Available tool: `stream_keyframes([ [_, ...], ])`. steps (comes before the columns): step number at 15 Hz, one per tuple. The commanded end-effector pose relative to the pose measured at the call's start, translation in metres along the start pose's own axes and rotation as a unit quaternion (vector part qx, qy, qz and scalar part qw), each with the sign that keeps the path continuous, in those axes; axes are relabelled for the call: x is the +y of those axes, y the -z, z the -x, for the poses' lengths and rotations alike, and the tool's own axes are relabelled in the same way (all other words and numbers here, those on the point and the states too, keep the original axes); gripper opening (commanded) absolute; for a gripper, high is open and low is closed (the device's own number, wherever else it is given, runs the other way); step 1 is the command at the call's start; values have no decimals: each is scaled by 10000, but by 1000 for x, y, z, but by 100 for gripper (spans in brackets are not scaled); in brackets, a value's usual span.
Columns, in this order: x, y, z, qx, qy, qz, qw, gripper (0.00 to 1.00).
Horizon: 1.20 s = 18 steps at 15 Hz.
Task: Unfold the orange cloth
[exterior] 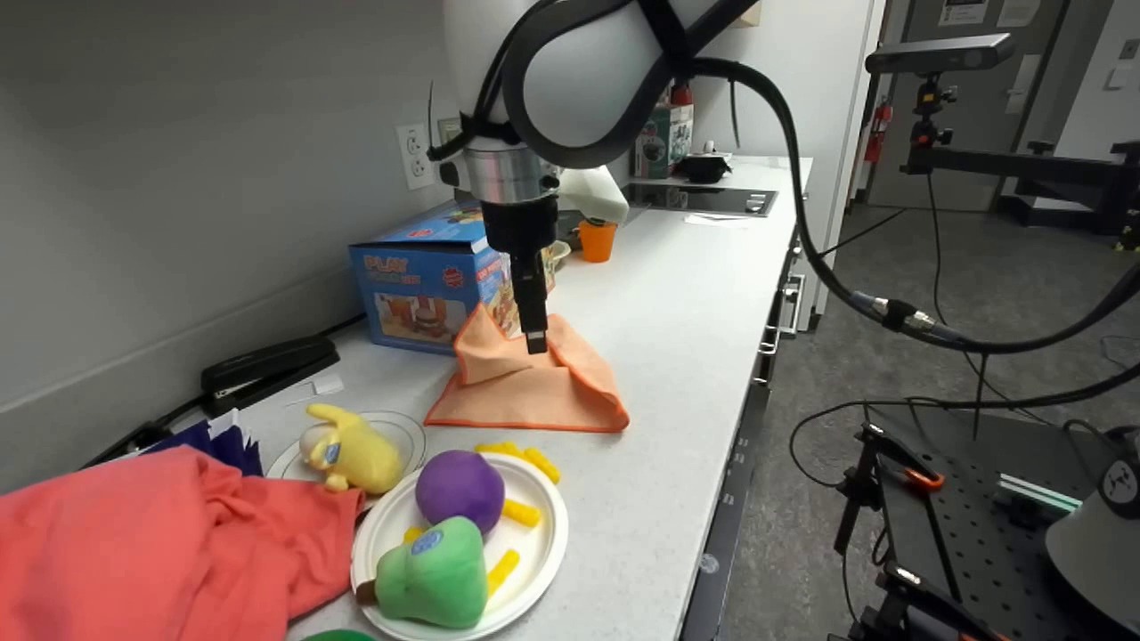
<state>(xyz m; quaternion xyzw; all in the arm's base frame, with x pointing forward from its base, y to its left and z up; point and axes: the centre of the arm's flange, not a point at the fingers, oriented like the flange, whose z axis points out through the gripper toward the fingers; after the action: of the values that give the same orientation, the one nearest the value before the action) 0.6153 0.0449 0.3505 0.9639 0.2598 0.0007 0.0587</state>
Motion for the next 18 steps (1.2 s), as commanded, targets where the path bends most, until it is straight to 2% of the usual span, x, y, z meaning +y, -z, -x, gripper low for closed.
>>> stream_keyframes([
  [1, 28, -17, -6, -121, 61, -440, 9989, 100],
  [3, 35, -28, -11, -109, 56, -469, 9988, 100],
  [9, 11, -58, -37, -140, 84, -338, 9993, 100],
  [18, 10, -64, -49, -146, -39, 97, 9998, 100],
])
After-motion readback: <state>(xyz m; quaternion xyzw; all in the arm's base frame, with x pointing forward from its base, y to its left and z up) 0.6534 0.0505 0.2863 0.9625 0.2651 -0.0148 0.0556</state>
